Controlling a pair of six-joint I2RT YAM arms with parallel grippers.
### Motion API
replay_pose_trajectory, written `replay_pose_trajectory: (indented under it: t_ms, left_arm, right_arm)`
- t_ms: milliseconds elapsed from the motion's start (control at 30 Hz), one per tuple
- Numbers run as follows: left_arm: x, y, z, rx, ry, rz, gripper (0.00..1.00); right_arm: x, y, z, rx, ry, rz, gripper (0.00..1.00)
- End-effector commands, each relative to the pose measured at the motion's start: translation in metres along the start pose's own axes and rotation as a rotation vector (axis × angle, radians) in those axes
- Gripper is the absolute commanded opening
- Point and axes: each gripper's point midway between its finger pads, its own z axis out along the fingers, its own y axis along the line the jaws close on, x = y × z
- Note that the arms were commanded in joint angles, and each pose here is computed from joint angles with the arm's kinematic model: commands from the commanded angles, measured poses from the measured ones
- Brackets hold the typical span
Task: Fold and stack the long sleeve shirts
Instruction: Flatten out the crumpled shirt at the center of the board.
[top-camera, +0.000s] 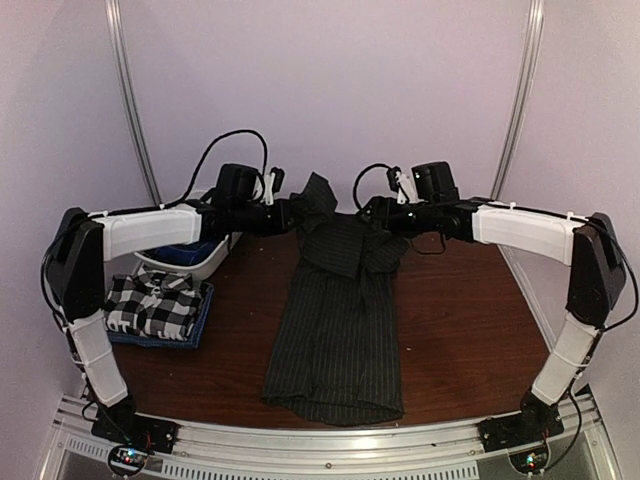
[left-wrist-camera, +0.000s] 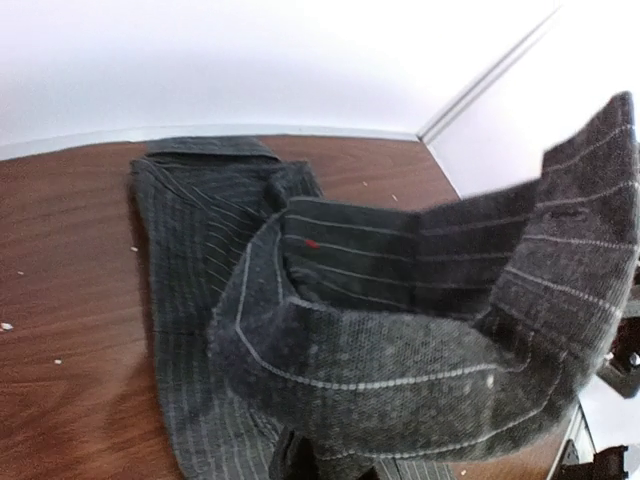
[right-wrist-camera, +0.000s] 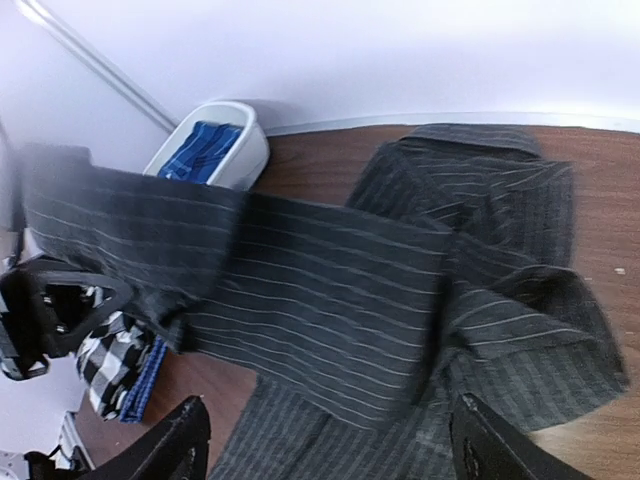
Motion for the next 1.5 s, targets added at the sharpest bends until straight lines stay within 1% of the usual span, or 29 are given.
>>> replay_pose_trajectory:
  t_ms: [0, 100, 167, 367, 500, 700, 733, 833, 967, 1033, 1233, 1467]
  left_arm:
    - [-0.038, 0.021, -0.030, -0.114, -0.079, 0.031, 0.00]
    - [-0.046, 0.028, -0.041, -0.142, -0.090, 0.042, 0.00]
    - [-0.052, 0.031, -0.047, -0.157, -0.097, 0.050, 0.00]
    - [-0.068, 0.038, -0.060, -0.190, -0.117, 0.065, 0.00]
    - [-0.077, 0.042, -0.067, -0.209, -0.126, 0.073, 0.00]
    - [-0.096, 0.056, -0.076, -0.258, -0.134, 0.092, 0.00]
    - [-0.100, 0.059, -0.078, -0.265, -0.137, 0.095, 0.00]
    - [-0.110, 0.066, -0.084, -0.290, -0.148, 0.106, 0.00]
    - [-0.126, 0.080, -0.096, -0.324, -0.169, 0.113, 0.00]
    - [-0.134, 0.091, -0.103, -0.349, -0.182, 0.112, 0.00]
    - [-0.156, 0.136, -0.132, -0.441, -0.215, 0.095, 0.00]
    - [-0.158, 0.187, -0.149, -0.534, -0.208, 0.068, 0.00]
  right_arm:
    - [-0.010, -0.062, -0.028, 0.208, -0.051, -0.002, 0.84]
    - [-0.002, -0.094, -0.034, 0.270, -0.052, 0.013, 0.85]
    - [0.005, -0.104, -0.034, 0.275, -0.042, 0.005, 0.85]
    - [0.036, -0.127, -0.008, 0.290, 0.035, 0.007, 0.84]
    - [0.044, -0.138, 0.010, 0.292, 0.041, 0.025, 0.78]
    - [0.037, -0.151, 0.029, 0.294, 0.026, 0.057, 0.67]
    - [0.035, -0.152, 0.032, 0.290, 0.025, 0.059, 0.63]
    - [0.026, -0.151, 0.037, 0.282, 0.012, 0.058, 0.46]
    - [0.009, -0.155, 0.038, 0.286, -0.015, 0.058, 0.10]
    - [0.002, -0.163, 0.031, 0.326, -0.026, 0.059, 0.00]
    - [-0.022, -0.217, -0.014, 0.468, -0.073, 0.104, 0.00]
    - [-0.044, -0.280, -0.064, 0.603, -0.125, 0.164, 0.00]
